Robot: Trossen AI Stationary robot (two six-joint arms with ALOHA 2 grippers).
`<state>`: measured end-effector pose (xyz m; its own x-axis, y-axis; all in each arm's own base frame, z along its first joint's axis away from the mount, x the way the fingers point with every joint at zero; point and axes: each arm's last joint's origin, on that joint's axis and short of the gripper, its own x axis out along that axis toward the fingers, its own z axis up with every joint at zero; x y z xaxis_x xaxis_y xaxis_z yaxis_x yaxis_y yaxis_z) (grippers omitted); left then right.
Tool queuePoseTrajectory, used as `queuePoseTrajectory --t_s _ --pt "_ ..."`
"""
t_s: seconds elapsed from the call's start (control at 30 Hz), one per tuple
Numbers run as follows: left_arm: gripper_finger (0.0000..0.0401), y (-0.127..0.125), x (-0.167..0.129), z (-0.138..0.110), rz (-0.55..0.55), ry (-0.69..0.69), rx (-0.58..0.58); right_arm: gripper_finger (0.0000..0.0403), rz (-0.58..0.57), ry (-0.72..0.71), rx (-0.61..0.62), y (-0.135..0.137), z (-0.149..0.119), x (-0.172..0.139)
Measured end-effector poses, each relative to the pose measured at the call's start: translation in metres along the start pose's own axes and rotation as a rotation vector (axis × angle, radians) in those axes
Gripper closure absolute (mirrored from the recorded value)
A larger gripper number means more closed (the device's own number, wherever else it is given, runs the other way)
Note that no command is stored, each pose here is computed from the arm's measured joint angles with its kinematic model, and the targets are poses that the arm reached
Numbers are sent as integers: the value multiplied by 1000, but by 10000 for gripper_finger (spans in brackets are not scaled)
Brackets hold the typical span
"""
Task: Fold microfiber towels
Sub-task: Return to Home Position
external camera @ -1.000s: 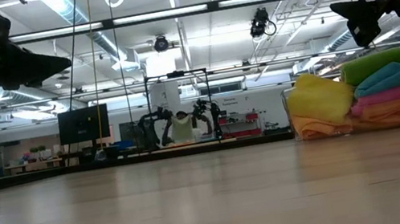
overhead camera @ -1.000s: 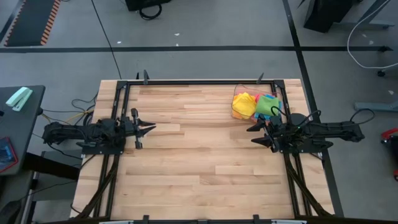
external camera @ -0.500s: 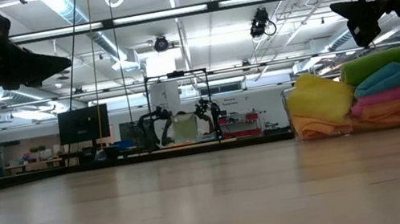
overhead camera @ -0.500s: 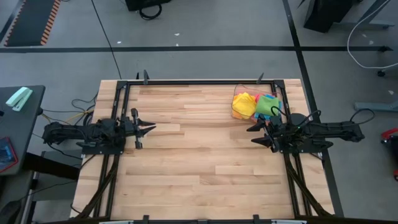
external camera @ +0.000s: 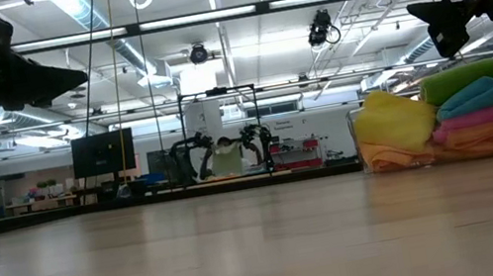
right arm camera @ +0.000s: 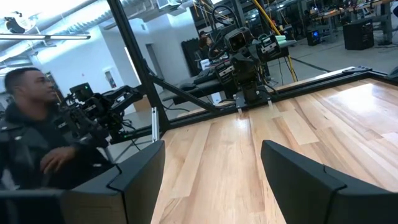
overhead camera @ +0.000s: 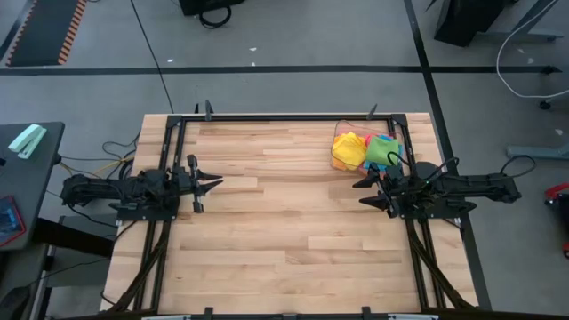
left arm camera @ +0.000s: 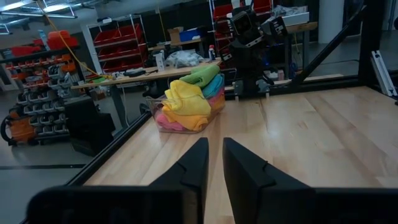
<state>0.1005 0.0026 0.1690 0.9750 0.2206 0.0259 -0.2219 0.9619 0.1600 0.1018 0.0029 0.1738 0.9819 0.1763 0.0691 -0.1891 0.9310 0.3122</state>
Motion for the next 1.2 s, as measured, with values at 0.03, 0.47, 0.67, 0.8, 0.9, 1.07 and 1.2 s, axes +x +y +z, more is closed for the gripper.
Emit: queuePoseTrajectory --t_s 0.03,0.47,0.67,0.8,0.9,1.07,1.2 --pt "343 0 0 0 0 0 0 128 0 0 0 0 0 0" --pt "344 0 0 0 0 0 0 128 0 0 0 0 0 0" --pt "348 0 0 0 0 0 0 128 0 0 0 0 0 0" --pt "343 0 0 0 0 0 0 128 0 0 0 0 0 0" --pt "340 0 0 0 0 0 0 128 0 0 0 0 0 0" --pt "338 0 0 0 0 0 0 128 0 0 0 0 0 0" --pt "343 0 0 0 0 0 0 128 0 0 0 0 0 0"
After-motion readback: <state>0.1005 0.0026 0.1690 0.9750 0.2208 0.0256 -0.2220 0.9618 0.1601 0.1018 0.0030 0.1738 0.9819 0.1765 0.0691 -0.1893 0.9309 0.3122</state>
